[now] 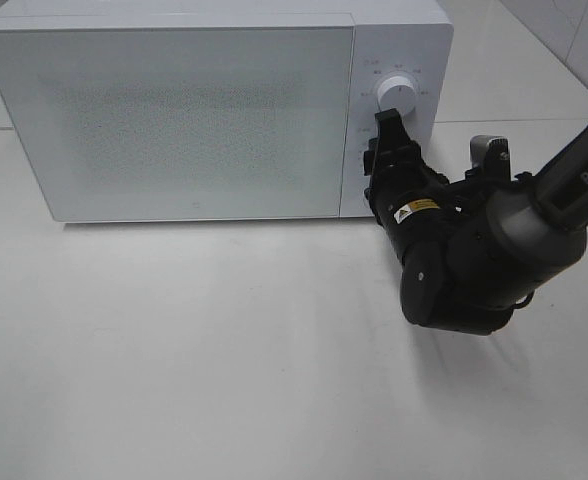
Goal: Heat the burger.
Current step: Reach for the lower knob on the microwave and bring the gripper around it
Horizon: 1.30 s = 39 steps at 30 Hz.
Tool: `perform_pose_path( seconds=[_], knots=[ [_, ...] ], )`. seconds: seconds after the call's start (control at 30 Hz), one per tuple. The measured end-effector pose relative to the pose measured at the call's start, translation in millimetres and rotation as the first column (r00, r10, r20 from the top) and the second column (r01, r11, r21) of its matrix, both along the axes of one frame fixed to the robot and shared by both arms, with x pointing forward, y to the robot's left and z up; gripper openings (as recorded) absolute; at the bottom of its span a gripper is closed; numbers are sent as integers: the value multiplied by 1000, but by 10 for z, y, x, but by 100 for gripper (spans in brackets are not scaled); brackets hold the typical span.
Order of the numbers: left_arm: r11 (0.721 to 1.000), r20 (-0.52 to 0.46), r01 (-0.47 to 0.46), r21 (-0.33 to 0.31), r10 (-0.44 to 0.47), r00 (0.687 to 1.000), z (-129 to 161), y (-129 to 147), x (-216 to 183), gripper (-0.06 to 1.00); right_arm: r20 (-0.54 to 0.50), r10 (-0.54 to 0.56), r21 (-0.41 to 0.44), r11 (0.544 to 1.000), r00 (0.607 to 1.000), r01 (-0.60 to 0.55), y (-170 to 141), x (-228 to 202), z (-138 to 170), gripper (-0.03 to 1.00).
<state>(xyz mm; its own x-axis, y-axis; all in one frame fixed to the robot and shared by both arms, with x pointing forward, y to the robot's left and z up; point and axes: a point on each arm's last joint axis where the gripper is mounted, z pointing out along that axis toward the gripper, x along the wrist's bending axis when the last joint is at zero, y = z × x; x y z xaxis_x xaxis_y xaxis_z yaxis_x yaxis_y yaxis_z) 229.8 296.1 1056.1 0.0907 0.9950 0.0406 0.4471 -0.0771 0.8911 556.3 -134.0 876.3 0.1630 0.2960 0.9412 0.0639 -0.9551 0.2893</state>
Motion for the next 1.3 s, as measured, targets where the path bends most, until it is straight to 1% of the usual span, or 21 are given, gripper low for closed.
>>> perform_pose_path(
  seconds=[0.3, 0.37, 0.57, 0.63, 0.73, 0.8, 0.93, 1.0, 1.1, 1.3],
  knots=[
    [1000, 0, 0, 0, 0, 1000, 0, 0, 0, 98, -2, -32, 61, 998, 999, 32, 11, -2, 6, 45],
    [1000, 0, 0, 0, 0, 1000, 0, 0, 0, 98, -5, -47, 100, 994, 999, 47, 7, -2, 6, 45],
    [1000, 0, 0, 0, 0, 1000, 0, 0, 0, 98, -7, -57, 131, 990, 998, 57, 3, -2, 6, 45],
    [1000, 0, 0, 0, 0, 1000, 0, 0, 0, 98, -10, -72, 195, 978, 997, 73, 3, -2, 6, 45],
    [1000, 0, 0, 0, 0, 1000, 0, 0, 0, 98, -10, -76, 212, 974, 997, 77, 4, 0, 8, 45],
    [1000, 0, 0, 0, 0, 1000, 0, 0, 0, 98, -12, -84, 245, 966, 996, 84, 2, 0, 7, 45],
    [1000, 0, 0, 0, 0, 1000, 0, 0, 0, 98, -13, -87, 261, 961, 996, 88, 1, 0, 7, 45],
    [1000, 0, 0, 0, 0, 1000, 0, 0, 0, 98, -17, -97, 300, 949, 995, 97, -1, 0, 7, 45],
    [1000, 0, 0, 0, 0, 1000, 0, 0, 0, 98, -18, -101, 322, 941, 995, 102, -2, 0, 7, 45],
    [1000, 0, 0, 0, 0, 1000, 0, 0, 0, 98, -19, -102, 327, 939, 995, 103, -2, 0, 7, 45]
  ],
)
